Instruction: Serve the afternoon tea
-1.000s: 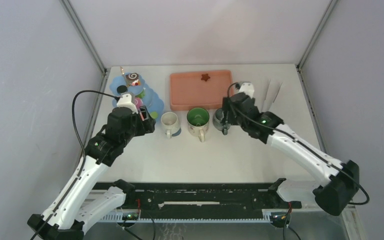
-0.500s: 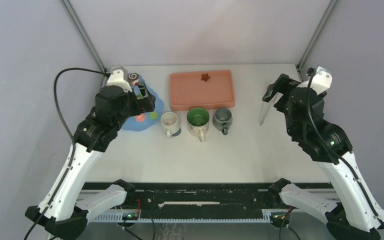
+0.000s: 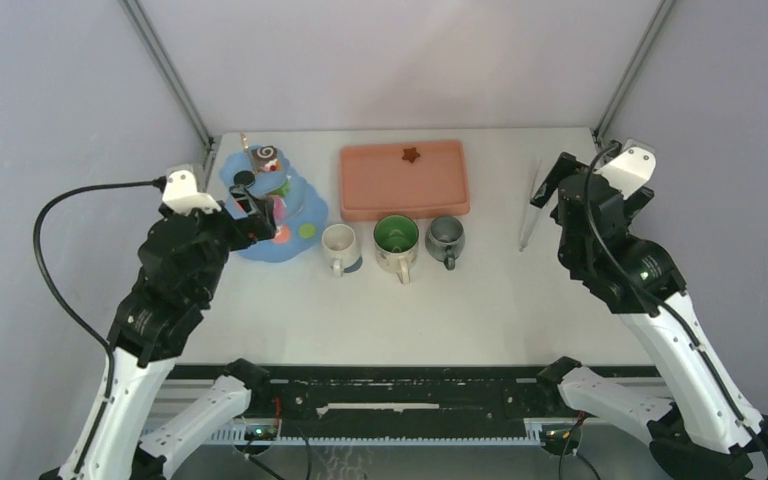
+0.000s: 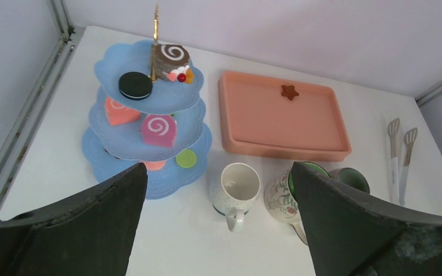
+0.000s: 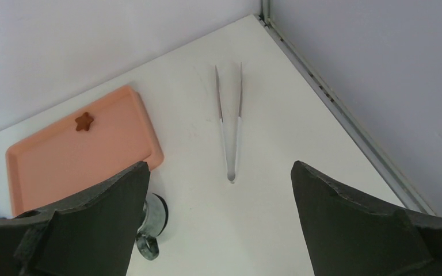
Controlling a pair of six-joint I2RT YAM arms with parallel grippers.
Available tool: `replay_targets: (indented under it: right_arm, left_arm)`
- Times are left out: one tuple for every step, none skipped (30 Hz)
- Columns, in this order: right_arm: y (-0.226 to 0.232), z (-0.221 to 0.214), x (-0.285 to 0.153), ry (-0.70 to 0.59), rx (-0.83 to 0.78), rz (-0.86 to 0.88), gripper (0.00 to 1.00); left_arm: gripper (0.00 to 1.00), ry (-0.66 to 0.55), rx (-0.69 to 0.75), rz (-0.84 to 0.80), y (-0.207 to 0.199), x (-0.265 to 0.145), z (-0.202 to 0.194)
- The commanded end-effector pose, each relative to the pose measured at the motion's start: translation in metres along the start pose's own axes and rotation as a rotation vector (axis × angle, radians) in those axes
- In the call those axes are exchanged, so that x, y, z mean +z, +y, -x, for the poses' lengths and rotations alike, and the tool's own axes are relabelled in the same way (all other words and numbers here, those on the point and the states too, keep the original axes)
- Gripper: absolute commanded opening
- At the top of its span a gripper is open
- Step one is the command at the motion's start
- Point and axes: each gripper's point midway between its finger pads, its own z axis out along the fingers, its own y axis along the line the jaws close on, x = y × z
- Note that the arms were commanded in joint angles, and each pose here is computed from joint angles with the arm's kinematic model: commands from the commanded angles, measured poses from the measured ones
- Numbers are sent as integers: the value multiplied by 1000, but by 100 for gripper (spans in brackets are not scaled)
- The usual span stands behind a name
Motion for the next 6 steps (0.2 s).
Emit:
replay_targets:
  right_arm:
    - [-12,-1,3,-11,34,-76,100]
    - [-14,-1,3,-14,48,-89,100]
    - [-15,-1,4,-15,60,-95,100]
    - [-15,-1,3,-16,69,-94,100]
    - [-16,0,3,-18,77,-92,100]
    - [-16,0,2,-21,82,-91,100]
  left_arm:
    - [100,-50,13,56,11,2,8]
    - [100,-42,20,66,13,2,6]
    - [100,-33,28,73,14,2,5]
    - [100,-25,34,81,16,2,4]
    - [100,-16,36,92,17,3,2]
    - [100,-13,37,100,19,3,1]
